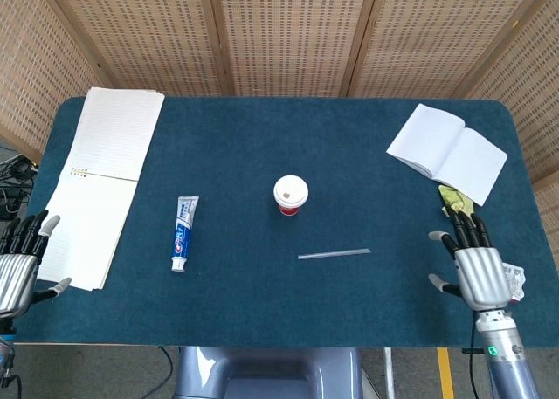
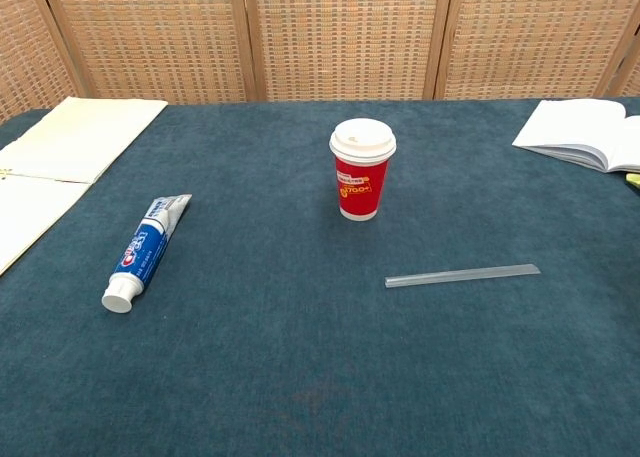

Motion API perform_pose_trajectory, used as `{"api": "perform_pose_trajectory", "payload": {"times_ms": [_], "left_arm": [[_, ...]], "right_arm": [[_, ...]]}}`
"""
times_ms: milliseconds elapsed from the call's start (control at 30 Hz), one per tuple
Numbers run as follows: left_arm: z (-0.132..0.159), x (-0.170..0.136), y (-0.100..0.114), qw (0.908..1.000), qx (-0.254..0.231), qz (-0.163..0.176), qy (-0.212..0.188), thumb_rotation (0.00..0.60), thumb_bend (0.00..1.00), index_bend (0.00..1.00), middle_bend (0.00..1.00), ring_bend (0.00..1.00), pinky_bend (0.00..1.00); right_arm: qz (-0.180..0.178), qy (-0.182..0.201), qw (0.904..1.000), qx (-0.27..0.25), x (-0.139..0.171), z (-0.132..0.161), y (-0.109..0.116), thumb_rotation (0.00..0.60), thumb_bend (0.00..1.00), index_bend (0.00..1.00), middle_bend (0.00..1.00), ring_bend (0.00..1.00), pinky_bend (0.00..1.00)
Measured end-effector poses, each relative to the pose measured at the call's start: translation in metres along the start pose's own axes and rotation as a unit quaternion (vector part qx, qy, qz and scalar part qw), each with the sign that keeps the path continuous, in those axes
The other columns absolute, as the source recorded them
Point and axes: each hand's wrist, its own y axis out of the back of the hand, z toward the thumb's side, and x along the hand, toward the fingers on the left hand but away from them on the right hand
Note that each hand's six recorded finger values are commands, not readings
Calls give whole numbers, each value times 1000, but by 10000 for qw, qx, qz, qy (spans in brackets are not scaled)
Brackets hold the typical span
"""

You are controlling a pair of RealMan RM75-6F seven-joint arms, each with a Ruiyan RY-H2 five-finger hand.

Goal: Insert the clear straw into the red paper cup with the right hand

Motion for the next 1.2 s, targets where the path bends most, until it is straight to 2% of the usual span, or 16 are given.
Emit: {"api": "perform_pose_trajectory", "payload": {"times_ms": [200, 433, 867, 1200], "left_arm": [[-4, 3, -4, 9999, -65, -98, 11, 600, 130, 0, 0, 0, 0], [-6, 6, -7, 9997, -152, -184, 7, 600, 130, 0, 0, 0, 0], [-12, 10, -10, 9992, -265, -279, 55, 600, 130, 0, 0, 0, 0], [-13, 12, -13, 9990, -269, -341, 86, 600, 130, 0, 0, 0, 0]], "right_arm": [[260, 287, 9990, -226, -43, 58, -29, 600, 177, 457, 80, 0, 0], [635, 398, 9963, -413, -73, 105, -65, 600, 302, 489, 98, 0, 0], [1064, 332, 9928, -435, -88, 127, -110, 600, 434, 514, 113, 0, 0], [1267, 355, 9900, -506, -87, 135, -132, 600, 448, 507, 113, 0, 0]]}}
